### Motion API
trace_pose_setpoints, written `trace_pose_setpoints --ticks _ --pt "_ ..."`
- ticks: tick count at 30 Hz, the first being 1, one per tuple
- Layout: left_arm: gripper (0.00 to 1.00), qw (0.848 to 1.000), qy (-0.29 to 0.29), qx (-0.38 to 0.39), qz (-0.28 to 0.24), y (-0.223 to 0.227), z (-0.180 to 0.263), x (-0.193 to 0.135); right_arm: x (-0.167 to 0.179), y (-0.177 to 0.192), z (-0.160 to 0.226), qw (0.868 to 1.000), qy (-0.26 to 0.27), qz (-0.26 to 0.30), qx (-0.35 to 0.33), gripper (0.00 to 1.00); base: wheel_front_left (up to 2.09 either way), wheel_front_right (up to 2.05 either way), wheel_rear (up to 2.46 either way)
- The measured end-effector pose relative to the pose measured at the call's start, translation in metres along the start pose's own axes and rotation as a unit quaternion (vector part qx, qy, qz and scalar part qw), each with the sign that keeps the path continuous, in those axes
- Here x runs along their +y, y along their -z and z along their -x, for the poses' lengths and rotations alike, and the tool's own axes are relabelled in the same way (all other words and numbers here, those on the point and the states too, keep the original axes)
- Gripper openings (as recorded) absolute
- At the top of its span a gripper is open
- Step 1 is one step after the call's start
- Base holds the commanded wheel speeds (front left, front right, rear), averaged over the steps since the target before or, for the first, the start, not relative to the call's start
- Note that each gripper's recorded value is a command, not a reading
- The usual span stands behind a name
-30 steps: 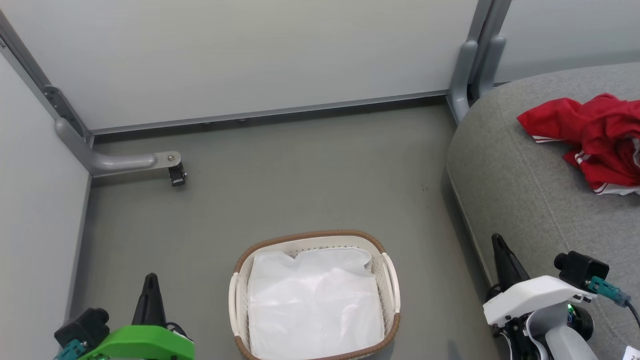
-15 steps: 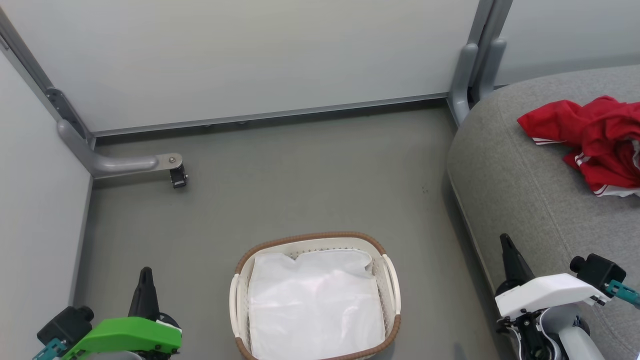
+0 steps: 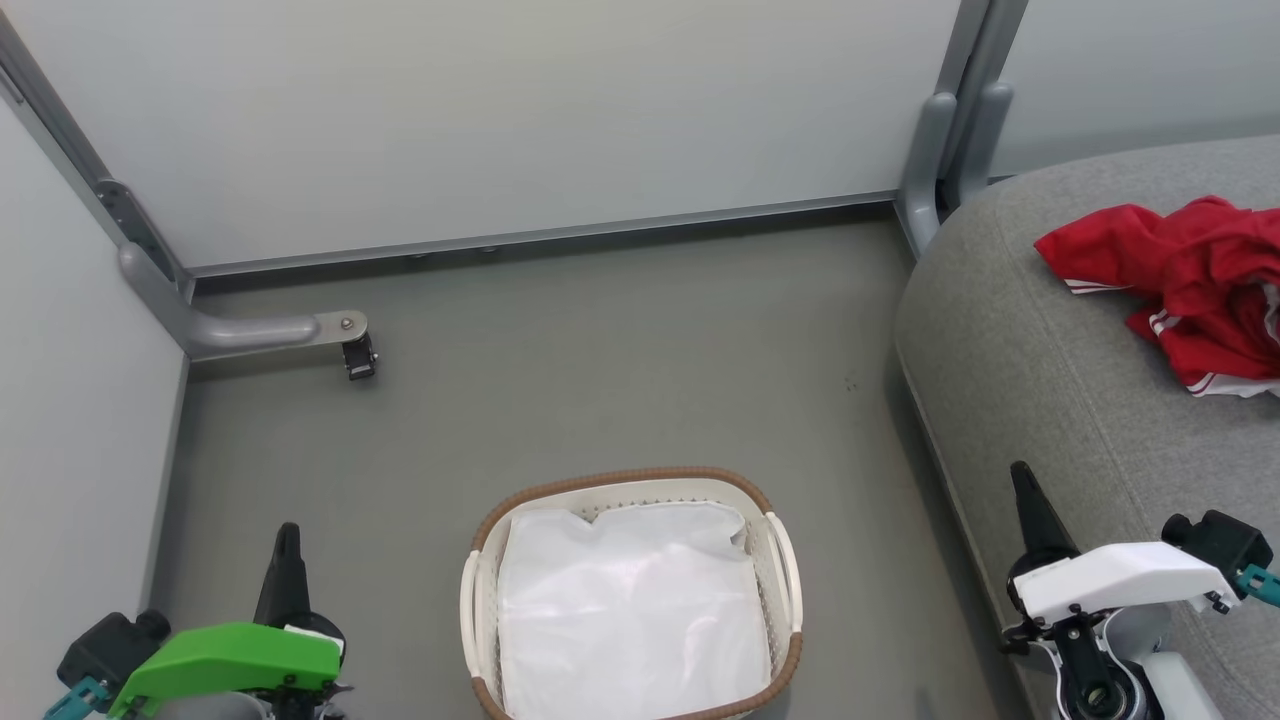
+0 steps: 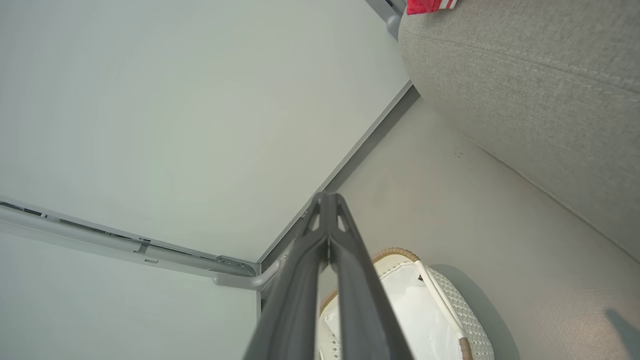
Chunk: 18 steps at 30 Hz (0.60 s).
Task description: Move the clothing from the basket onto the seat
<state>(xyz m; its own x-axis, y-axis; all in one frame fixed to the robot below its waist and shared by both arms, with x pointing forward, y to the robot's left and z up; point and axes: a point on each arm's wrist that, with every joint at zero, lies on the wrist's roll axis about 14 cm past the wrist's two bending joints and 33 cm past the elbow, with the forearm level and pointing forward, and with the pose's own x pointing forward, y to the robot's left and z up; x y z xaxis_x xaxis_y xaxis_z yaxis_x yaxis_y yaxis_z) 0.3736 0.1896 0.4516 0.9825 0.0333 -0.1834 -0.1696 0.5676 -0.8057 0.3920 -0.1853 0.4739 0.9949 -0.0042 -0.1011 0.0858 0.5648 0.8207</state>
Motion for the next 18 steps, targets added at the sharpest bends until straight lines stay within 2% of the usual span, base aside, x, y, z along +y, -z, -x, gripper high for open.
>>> trace_pose_setpoints --ticks 18 --pt "0.00 0.995 0.017 -0.002 0.100 -0.0091 -0.0019 -0.0087 0.0041 -0.0092 0.0006 0.995 -0.007 -0.099 -0.005 0.00 0.00 0.00 0.00"
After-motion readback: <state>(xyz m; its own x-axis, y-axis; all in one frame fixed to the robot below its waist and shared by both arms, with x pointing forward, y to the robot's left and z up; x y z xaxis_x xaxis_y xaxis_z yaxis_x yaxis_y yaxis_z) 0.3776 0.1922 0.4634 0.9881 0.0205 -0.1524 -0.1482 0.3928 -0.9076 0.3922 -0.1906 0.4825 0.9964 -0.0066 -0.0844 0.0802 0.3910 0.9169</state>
